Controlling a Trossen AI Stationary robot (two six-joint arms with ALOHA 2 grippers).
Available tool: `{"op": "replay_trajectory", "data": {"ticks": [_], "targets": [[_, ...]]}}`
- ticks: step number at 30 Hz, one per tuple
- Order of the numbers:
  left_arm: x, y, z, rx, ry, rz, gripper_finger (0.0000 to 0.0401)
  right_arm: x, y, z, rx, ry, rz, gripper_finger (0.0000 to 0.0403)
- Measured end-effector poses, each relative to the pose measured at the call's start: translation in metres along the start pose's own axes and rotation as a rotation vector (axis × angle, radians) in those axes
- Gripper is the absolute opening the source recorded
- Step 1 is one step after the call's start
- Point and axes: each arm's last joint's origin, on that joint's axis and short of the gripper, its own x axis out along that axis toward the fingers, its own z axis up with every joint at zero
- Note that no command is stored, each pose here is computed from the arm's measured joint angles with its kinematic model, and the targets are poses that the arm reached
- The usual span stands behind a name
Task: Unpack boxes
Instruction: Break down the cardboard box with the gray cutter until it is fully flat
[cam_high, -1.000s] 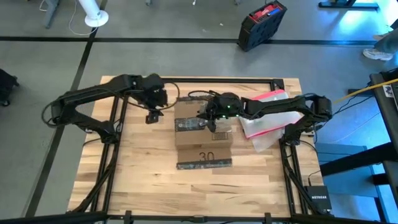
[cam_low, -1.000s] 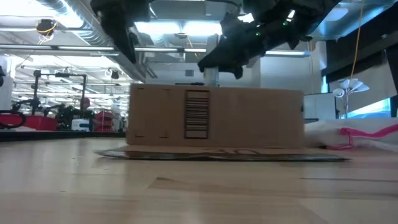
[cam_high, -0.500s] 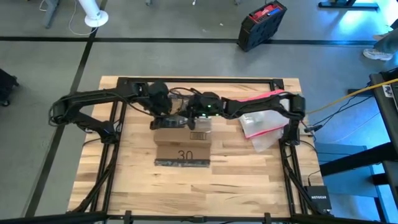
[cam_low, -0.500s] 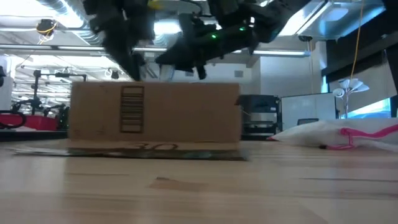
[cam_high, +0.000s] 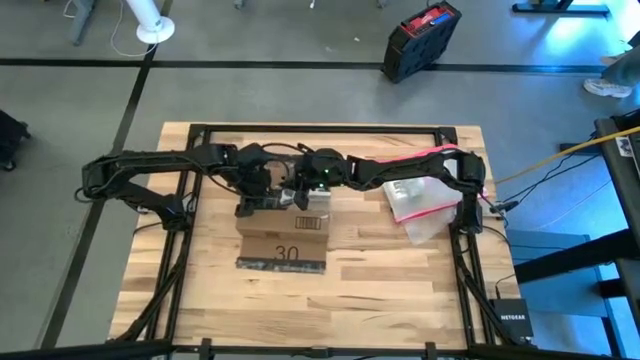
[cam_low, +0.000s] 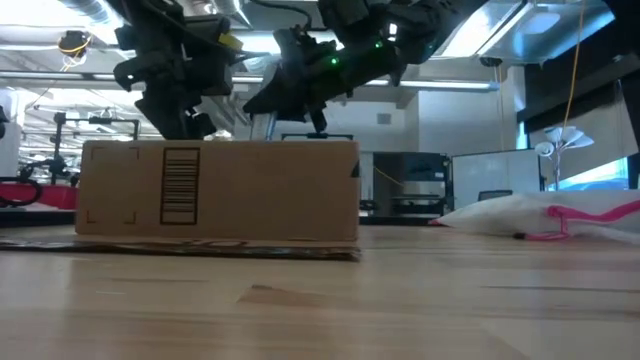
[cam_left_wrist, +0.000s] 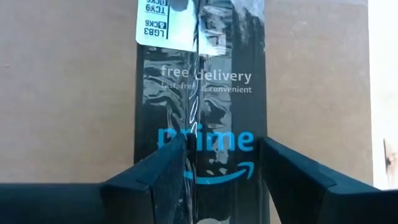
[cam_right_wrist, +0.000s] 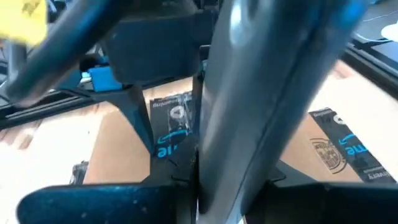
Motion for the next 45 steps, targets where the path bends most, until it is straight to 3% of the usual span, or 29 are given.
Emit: {"op": "replay_trajectory", "data": {"ticks": [7, 16, 24, 34, 45], "targets": [[0.005, 0.001, -0.002, 0.001, -0.007, 0.003, 0.0201, -0.007, 0.012, 0.001, -0.049, 0.043, 0.019, 0.0072], [0.004, 0.001, -0.002, -0.001, -0.016, 0.012, 0.0201, -0.006, 0.021, 0.016, -0.034, -0.04, 0.071, 0.0072], [0.004, 0.001, -0.002, 0.0, -0.018, 0.013, 0.0201, 0.005, 0.017, 0.003, -0.029, -0.006, 0.033, 0.0072], [0.004, 0.002, -0.002, 0.005, -0.02, 0.01, 0.0201, 0.005, 0.013, 0.007, -0.032, -0.044, 0.012, 0.0072], [0.004, 0.002, -0.002, 0.022, -0.02, 0.008, 0.0201, 0.005, 0.013, 0.001, -0.027, 0.014, 0.021, 0.0072]]}}
